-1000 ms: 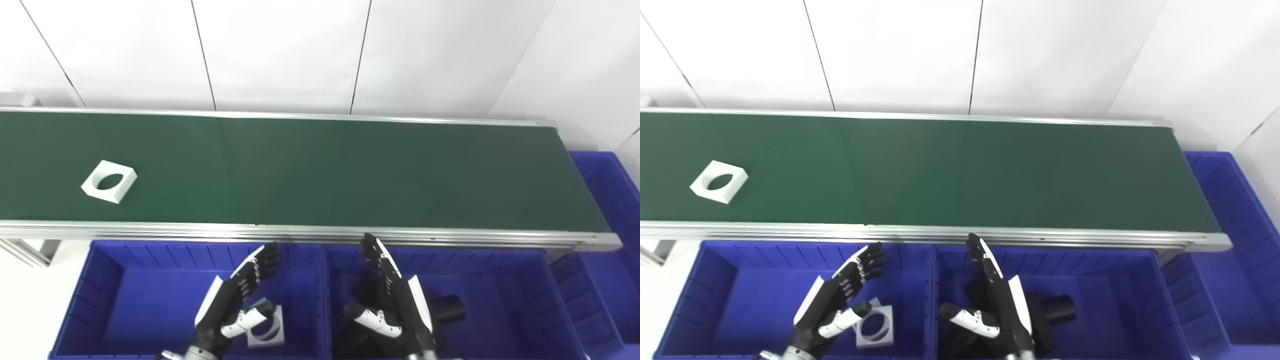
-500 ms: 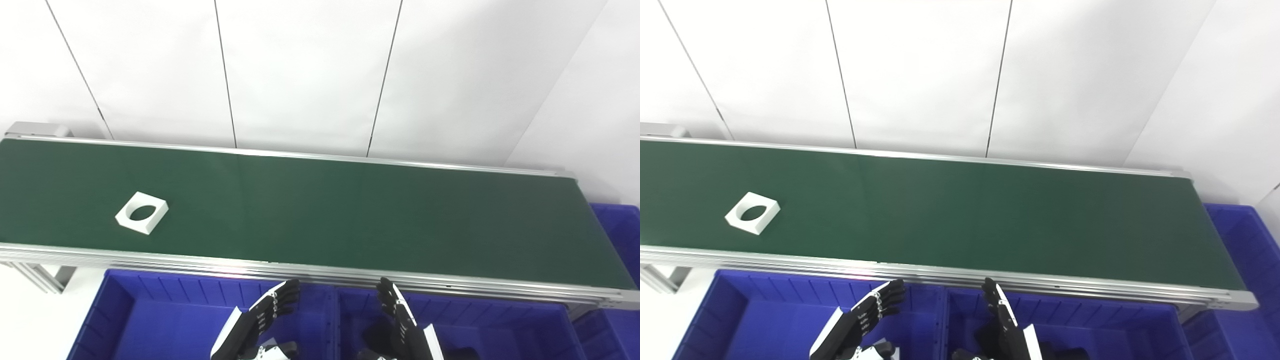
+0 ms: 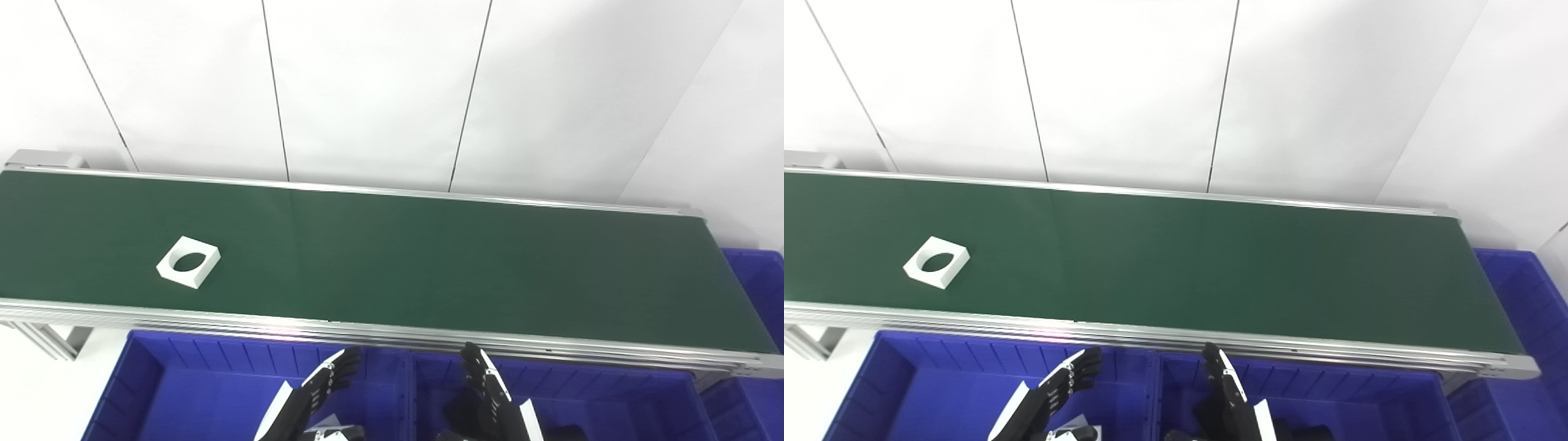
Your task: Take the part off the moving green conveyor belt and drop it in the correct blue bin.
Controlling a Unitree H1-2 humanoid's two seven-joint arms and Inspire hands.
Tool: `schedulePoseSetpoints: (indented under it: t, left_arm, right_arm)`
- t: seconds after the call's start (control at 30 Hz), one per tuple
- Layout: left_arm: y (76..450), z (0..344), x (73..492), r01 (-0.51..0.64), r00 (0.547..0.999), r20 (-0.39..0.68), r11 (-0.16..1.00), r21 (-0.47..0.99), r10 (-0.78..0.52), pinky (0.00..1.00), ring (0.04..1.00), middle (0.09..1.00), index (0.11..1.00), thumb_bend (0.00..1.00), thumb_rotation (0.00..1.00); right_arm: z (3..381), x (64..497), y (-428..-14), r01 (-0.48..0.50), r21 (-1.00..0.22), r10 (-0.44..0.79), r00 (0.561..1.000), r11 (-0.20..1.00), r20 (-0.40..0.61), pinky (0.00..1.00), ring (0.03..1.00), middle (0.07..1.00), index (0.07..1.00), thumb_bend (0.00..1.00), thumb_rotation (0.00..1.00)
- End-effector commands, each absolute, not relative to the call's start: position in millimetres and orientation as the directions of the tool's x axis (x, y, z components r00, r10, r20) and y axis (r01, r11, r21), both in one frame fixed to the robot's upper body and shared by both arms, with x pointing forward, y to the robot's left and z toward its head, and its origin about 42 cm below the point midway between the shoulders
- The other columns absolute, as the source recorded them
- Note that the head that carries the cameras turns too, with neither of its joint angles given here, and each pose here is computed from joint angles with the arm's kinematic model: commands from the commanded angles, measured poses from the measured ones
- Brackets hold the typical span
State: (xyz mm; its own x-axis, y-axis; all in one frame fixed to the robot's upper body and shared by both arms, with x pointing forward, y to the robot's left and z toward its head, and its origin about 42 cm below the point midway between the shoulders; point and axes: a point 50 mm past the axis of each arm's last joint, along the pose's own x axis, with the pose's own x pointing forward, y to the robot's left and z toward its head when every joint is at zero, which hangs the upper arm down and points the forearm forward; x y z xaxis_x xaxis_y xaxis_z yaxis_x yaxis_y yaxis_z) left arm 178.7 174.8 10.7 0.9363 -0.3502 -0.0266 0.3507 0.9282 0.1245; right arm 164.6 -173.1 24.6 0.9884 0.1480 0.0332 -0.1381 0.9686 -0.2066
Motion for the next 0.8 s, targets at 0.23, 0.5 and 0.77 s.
schedulePoseSetpoints:
  t: [0.23, 0.5, 0.77]
  left_arm:
    - [168, 16, 184, 0.327, 0.944, 0.026, 0.943, 0.067, -0.329, 0.86, 0.882, 0.902, 0.894, 0.81, 0.62]
    - [164, 23, 189, 0.319, 0.945, 0.059, 0.947, 0.039, -0.321, 0.83, 0.865, 0.893, 0.893, 0.78, 0.65]
    - [162, 29, 193, 0.312, 0.946, 0.084, 0.950, 0.024, -0.313, 0.82, 0.859, 0.887, 0.885, 0.76, 0.66]
  right_arm:
    - [47, 163, -176, -0.136, -0.136, 0.154, 0.979, 0.981, 0.137, 0.91, 0.907, 0.923, 0.952, 0.94, 0.64]
    - [58, 154, -180, -0.142, -0.147, 0.166, 0.973, 0.979, 0.162, 0.91, 0.911, 0.924, 0.950, 0.91, 0.61]
    - [60, 156, -182, -0.125, -0.170, 0.152, 0.975, 0.978, 0.160, 0.92, 0.917, 0.924, 0.943, 0.87, 0.63]
